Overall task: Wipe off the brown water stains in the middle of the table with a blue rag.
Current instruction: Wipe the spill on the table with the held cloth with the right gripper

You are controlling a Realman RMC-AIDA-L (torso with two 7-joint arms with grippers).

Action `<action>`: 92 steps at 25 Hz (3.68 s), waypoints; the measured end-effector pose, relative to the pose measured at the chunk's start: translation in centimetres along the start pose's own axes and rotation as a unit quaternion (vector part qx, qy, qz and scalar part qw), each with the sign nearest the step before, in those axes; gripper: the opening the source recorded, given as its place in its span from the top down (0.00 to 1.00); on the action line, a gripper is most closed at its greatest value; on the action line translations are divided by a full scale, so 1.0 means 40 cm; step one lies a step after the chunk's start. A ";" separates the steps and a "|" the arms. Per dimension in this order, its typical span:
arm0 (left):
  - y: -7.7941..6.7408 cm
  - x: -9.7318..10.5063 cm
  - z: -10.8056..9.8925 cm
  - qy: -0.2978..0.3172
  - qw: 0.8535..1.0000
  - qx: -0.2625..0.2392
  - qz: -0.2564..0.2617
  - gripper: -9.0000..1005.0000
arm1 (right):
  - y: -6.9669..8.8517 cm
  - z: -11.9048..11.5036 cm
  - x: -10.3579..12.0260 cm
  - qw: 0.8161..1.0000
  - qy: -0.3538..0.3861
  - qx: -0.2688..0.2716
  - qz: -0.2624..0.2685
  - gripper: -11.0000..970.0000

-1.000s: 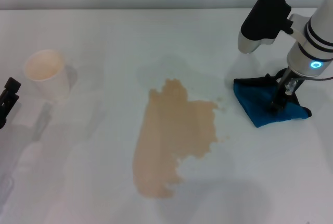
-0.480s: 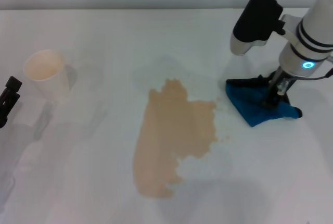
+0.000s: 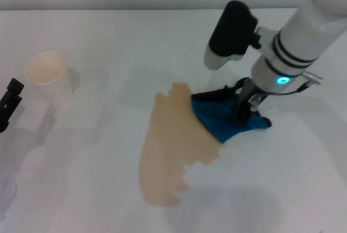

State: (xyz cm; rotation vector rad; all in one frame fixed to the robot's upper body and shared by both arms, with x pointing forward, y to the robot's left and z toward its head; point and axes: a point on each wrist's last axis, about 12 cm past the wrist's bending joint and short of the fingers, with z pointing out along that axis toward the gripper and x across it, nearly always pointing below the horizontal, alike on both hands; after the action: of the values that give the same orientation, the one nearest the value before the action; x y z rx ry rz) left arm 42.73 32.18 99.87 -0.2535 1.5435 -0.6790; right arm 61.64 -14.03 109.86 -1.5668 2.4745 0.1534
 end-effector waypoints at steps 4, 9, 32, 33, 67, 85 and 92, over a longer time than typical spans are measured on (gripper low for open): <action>0.000 0.000 0.000 0.000 1.000 0.000 -0.004 0.12 | 0.026 0.009 -0.012 1.000 -0.011 -0.015 -0.012 0.90; 0.000 0.000 0.001 0.000 1.000 0.000 -0.007 0.12 | 0.067 0.014 -0.015 0.999 -0.013 -0.041 -0.032 0.90; 0.004 -0.007 0.008 -0.003 1.000 -0.002 -0.005 0.12 | 0.274 0.028 -0.035 0.972 -0.023 -0.173 -0.156 0.91; 0.004 -0.007 0.009 -0.003 1.000 -0.001 -0.005 0.12 | 0.281 0.031 -0.034 0.970 -0.032 -0.177 -0.161 0.91; 0.005 -0.010 0.015 -0.004 1.000 -0.001 -0.009 0.12 | 0.291 0.103 -0.043 0.968 -0.168 -0.086 -0.166 0.93; 0.004 -0.010 0.016 -0.005 1.000 -0.001 -0.009 0.12 | 0.236 0.088 -0.039 0.972 -0.152 -0.080 -0.161 0.93; 0.002 -0.009 0.023 -0.005 1.000 0.002 -0.008 0.12 | 0.220 0.093 -0.042 0.973 -0.162 -0.058 -0.154 0.93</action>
State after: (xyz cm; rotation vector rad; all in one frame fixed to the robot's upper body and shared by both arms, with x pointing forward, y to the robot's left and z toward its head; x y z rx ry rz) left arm 43.69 32.19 100.19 -0.2671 1.5319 -0.6926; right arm 54.82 -8.01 106.43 -1.7863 1.9816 0.4706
